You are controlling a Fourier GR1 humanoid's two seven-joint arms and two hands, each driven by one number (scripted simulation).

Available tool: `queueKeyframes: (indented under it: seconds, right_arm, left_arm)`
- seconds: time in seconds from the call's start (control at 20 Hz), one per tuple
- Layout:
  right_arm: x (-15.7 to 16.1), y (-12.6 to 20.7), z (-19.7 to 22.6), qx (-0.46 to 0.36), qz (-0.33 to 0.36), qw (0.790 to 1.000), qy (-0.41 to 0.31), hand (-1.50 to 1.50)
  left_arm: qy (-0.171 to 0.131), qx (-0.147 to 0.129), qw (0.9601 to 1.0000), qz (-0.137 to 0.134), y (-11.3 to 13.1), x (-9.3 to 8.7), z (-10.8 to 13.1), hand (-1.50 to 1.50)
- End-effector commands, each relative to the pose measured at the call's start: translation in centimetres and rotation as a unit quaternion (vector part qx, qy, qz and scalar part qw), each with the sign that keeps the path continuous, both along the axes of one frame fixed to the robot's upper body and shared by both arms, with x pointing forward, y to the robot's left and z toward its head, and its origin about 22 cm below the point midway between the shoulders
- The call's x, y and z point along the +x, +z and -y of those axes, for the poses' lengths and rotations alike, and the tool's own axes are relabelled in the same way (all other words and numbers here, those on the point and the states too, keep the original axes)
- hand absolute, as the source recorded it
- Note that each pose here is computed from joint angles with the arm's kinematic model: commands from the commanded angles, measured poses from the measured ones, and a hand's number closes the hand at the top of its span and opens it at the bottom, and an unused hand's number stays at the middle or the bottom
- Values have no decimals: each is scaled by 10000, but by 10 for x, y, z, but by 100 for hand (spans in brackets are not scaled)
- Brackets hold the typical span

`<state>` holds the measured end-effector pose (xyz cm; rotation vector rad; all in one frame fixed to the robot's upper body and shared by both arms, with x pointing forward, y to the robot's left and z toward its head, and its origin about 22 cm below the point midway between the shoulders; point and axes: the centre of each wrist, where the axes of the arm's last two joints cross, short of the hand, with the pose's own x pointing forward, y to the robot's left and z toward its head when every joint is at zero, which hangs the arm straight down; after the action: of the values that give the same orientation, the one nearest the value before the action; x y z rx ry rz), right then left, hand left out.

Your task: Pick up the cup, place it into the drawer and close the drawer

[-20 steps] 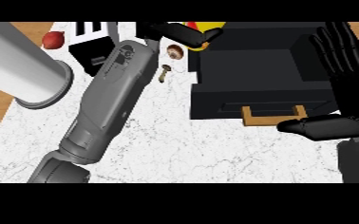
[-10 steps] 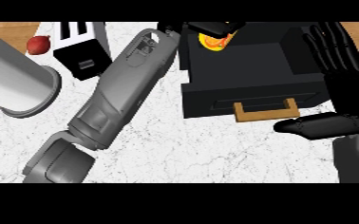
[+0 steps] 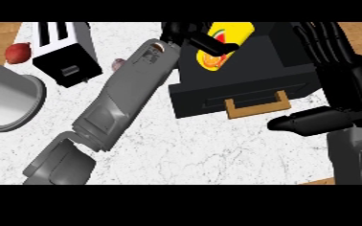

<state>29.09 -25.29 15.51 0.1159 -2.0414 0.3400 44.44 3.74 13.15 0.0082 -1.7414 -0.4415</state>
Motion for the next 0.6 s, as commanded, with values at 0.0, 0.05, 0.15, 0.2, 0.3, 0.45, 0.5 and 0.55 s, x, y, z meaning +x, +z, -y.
queueKeyframes:
  seconds: [0.0, 0.05, 0.15, 0.2, 0.3, 0.45, 0.5, 0.55]
  right_arm:
    - [7, 4, -1, 10, 59, 9997, 241, -150]
    - [6, 5, -8, 55, 87, 9996, 248, -150]
    - [12, 8, -22, 48, 92, 9989, 448, -150]
    - [3, 0, -25, 70, 10, 9980, 634, -150]
    - [7, 2, -28, 122, -31, 9926, 1207, -150]
    - [4, 3, -39, 10, -41, 9817, 1901, 150]
    - [6, 0, -47, -111, -123, 9752, 2207, 150]
    - [6, 5, -46, -119, -94, 9702, 2419, 150]
  left_arm:
    - [-26, 272, 9996, -78, -16, -3, -4, -150]
    - [-49, 195, 9997, -106, -13, -4, -1, -150]
    - [-91, -175, 9998, -96, -9, -5, 1, -150]
    - [-55, -314, 9994, -119, -11, -5, 0, -150]
    - [-70, -702, 9975, -55, -9, -5, -1, -150]
    - [-221, -1167, 9927, 212, -12, -7, -2, -150]
    - [-414, -1359, 9897, 185, -4, -7, 2, -150]
    - [-374, -1561, 9865, 329, -5, -8, 1, -150]
